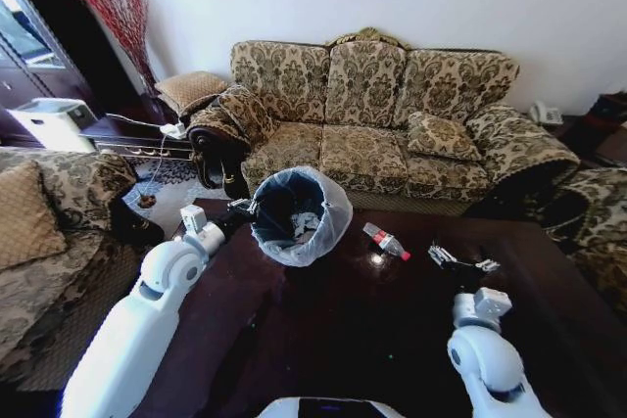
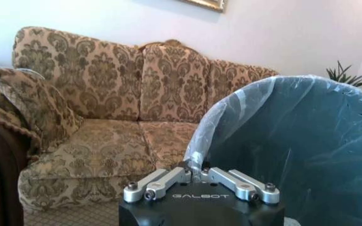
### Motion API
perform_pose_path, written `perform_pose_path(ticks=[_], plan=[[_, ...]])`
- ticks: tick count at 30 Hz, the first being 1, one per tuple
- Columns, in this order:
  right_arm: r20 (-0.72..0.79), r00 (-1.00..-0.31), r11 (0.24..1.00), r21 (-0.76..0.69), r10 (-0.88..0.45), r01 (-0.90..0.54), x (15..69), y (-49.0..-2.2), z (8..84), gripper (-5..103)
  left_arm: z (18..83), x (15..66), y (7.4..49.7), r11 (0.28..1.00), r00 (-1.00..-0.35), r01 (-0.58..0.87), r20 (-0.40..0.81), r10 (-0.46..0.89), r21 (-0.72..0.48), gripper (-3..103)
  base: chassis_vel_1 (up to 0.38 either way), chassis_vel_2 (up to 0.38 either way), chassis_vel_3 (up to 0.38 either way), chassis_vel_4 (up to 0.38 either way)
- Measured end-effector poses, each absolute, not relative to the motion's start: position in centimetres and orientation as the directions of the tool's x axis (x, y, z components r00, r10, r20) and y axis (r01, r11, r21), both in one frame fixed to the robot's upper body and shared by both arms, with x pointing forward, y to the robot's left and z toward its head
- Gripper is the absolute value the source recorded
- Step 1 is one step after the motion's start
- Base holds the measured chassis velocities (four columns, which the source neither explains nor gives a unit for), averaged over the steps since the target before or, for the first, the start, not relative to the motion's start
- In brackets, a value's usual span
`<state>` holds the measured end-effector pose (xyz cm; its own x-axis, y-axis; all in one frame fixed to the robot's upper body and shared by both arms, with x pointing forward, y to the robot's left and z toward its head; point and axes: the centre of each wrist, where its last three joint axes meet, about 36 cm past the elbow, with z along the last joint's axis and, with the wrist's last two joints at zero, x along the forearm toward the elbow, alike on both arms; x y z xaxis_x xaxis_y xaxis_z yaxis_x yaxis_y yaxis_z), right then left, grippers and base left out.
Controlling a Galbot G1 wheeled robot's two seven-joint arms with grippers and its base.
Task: Move to the front of the table and place the trash on the table into the trash bin.
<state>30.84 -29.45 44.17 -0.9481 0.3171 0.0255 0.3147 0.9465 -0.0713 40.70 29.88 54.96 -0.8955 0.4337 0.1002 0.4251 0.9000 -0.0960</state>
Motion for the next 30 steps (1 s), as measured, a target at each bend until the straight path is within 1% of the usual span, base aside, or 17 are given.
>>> perform_pose_path(ticks=[7,10,11,13,14,16,17,18,19,21,22,24,25,26,27,28,30], plan=[[0.086,-0.953,0.956,-0.060,0.291,0.287,32.7,-30.4,43.3,100,54.8,40.9,29.8,0.904,-0.900,0.416,0.100,0.425,-0.103,2,0.024,-0.035,-0.031,0.031],[0.134,-0.957,0.966,-0.009,0.259,0.260,36.4,-31.7,42.8,100,54.8,41.3,30.0,0.930,-0.923,0.360,0.114,0.367,-0.079,2,0.007,-0.019,-0.017,0.007],[0.134,-0.957,0.966,-0.009,0.259,0.260,36.4,-31.7,42.8,100,54.8,41.3,30.0,0.930,-0.923,0.360,0.114,0.367,-0.079,2,0.000,0.000,0.000,0.000],[0.164,-0.968,0.980,0.017,0.191,0.196,39.5,-32.2,42.6,100,54.9,41.5,30.2,0.941,-0.933,0.331,0.127,0.337,-0.067,2,0.000,0.000,0.000,0.000],[0.164,-0.968,0.980,0.017,0.191,0.196,39.5,-32.2,42.6,100,54.9,41.5,30.2,0.941,-0.933,0.331,0.127,0.337,-0.067,2,0.000,0.000,0.000,0.000],[0.185,-0.975,0.992,0.016,0.123,0.128,42.3,-32.9,42.3,100,54.9,42.0,30.5,0.947,-0.938,0.316,0.134,0.320,-0.052,2,0.000,0.000,0.000,0.000],[0.198,-0.976,0.995,0.018,0.095,0.100,43.2,-33.1,42.1,100,54.9,42.2,30.6,0.950,-0.940,0.310,0.135,0.313,-0.044,2,0.000,0.000,0.000,0.000],[0.198,-0.976,0.995,0.018,0.095,0.100,43.2,-33.1,42.1,100,54.9,42.2,30.6,0.950,-0.940,0.310,0.135,0.313,-0.044,2,0.000,0.000,0.000,0.000],[0.236,-0.971,0.999,0.031,0.028,0.036,44.7,-33.5,41.9,100,54.9,42.7,30.8,0.956,-0.946,0.293,0.135,0.294,-0.024,2,0.000,0.000,0.000,0.000],[0.340,-0.936,0.995,0.034,-0.097,-0.091,46.5,-34.2,41.9,100,55.2,43.2,31.1,0.964,-0.955,0.265,0.140,0.263,0.001,2,0.000,0.000,0.000,0.000],[0.340,-0.936,0.995,0.034,-0.097,-0.091,46.5,-34.2,41.9,100,55.2,43.2,31.1,0.964,-0.955,0.265,0.140,0.263,0.001,2,0.000,0.000,0.000,0.000],[0.446,-0.874,0.977,0.009,-0.196,-0.214,47.9,-36.2,42.6,100,55.7,43.6,31.4,0.969,-0.960,0.246,0.143,0.243,0.008,2,0.000,0.000,0.000,0.000],[0.478,-0.852,0.969,-0.006,-0.215,-0.247,48.4,-36.9,42.9,100,55.8,43.8,31.4,0.970,-0.960,0.243,0.143,0.239,0.008,2,0.000,0.000,0.000,0.000],[0.478,-0.852,0.969,-0.006,-0.215,-0.247,48.4,-36.9,42.9,100,55.8,43.8,31.4,0.970,-0.960,0.243,0.143,0.239,0.008,2,0.000,0.000,0.000,0.000],[0.499,-0.837,0.963,-0.016,-0.227,-0.271,48.7,-37.4,43.0,100,55.9,43.9,31.4,0.971,-0.961,0.239,0.142,0.236,0.006,2,0.000,0.000,0.000,0.000],[0.533,-0.810,0.948,-0.043,-0.246,-0.316,49.6,-38.5,43.6,100,56.0,44.3,31.5,0.973,-0.964,0.231,0.139,0.228,0.002,2,0.000,0.000,0.000,0.000],[0.560,-0.790,0.930,-0.090,-0.248,-0.356,50.9,-39.5,44.0,100,56.3,44.8,31.5,0.975,-0.966,0.224,0.132,0.223,-0.006,2,0.000,0.000,0.000,0.000]])
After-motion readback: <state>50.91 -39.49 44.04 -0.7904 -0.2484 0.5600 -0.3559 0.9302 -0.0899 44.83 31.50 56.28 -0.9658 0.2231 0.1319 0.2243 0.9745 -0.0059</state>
